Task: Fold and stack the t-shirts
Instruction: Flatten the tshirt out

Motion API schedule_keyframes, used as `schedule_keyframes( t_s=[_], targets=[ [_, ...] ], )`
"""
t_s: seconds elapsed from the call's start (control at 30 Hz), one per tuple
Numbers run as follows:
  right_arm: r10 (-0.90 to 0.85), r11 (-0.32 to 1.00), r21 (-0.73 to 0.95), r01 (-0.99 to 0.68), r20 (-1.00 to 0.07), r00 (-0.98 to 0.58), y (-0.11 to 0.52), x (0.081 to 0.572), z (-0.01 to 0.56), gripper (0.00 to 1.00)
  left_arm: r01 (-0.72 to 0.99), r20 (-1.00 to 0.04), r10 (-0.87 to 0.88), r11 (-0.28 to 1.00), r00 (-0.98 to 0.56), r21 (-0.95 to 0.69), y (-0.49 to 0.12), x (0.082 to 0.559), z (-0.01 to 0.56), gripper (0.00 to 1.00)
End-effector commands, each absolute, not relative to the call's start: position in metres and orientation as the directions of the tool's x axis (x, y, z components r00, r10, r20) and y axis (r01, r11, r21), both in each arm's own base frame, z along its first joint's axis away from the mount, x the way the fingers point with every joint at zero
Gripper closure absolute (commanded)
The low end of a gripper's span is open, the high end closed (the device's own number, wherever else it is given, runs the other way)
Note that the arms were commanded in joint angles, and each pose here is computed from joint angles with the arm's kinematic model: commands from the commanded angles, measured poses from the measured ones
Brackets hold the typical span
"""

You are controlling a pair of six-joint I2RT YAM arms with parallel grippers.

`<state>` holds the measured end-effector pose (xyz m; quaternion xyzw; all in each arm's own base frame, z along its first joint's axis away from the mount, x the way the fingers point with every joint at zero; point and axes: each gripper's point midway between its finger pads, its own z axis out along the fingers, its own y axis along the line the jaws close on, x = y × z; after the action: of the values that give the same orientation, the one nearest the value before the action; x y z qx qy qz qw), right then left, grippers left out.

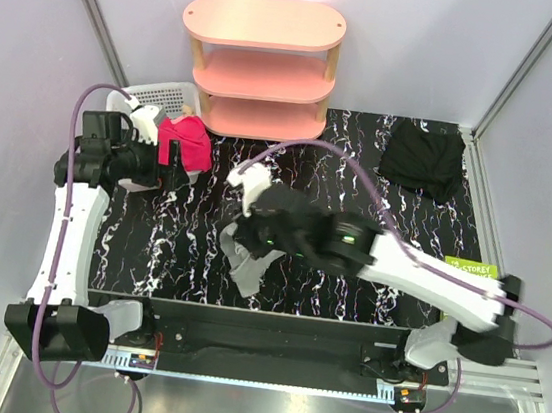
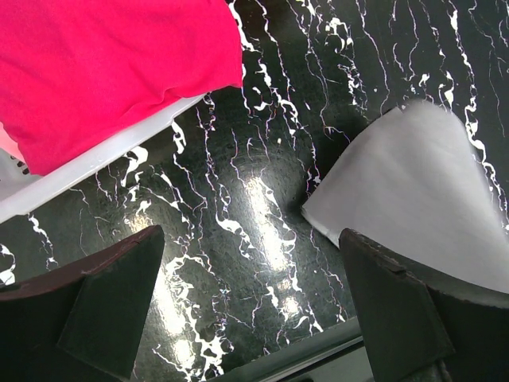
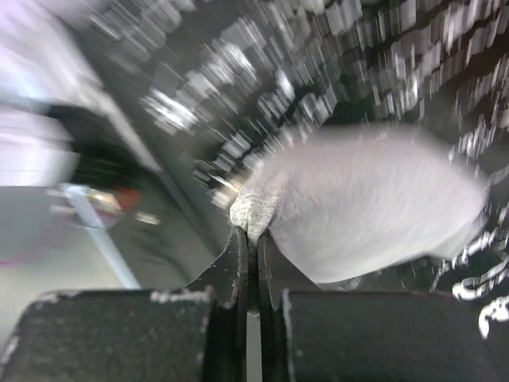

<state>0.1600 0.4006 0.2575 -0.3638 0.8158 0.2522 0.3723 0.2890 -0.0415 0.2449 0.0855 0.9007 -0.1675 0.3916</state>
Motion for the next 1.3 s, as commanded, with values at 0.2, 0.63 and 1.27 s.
schedule_keyframes(
  t_s=[0.2,0.63,1.27],
  targets=[
    [-0.176,0.818,0.062,-0.572,-0.919,-0.352,0.271,0.173,0.374,1.0,0.362,-0.777,0.015,0.89,-0.629,-0.276,-0.057,0.29,0.27,0.04],
    [-0.11,0.96,0.021,-0.279,-0.89,-0.443,0.179,0.189,0.364,1.0,0.651,-0.637,0.386,0.719,-0.667,-0.245,-0.168,0.247,0.212,0.06],
    [-0.111,0.993,-0.085,-0.081,-0.906,-0.409,0.123,0.208,0.371,1.0,0.867,-0.373,0.783,0.453,-0.497,-0.205,-0.197,0.16,0.093,0.07]
  ],
)
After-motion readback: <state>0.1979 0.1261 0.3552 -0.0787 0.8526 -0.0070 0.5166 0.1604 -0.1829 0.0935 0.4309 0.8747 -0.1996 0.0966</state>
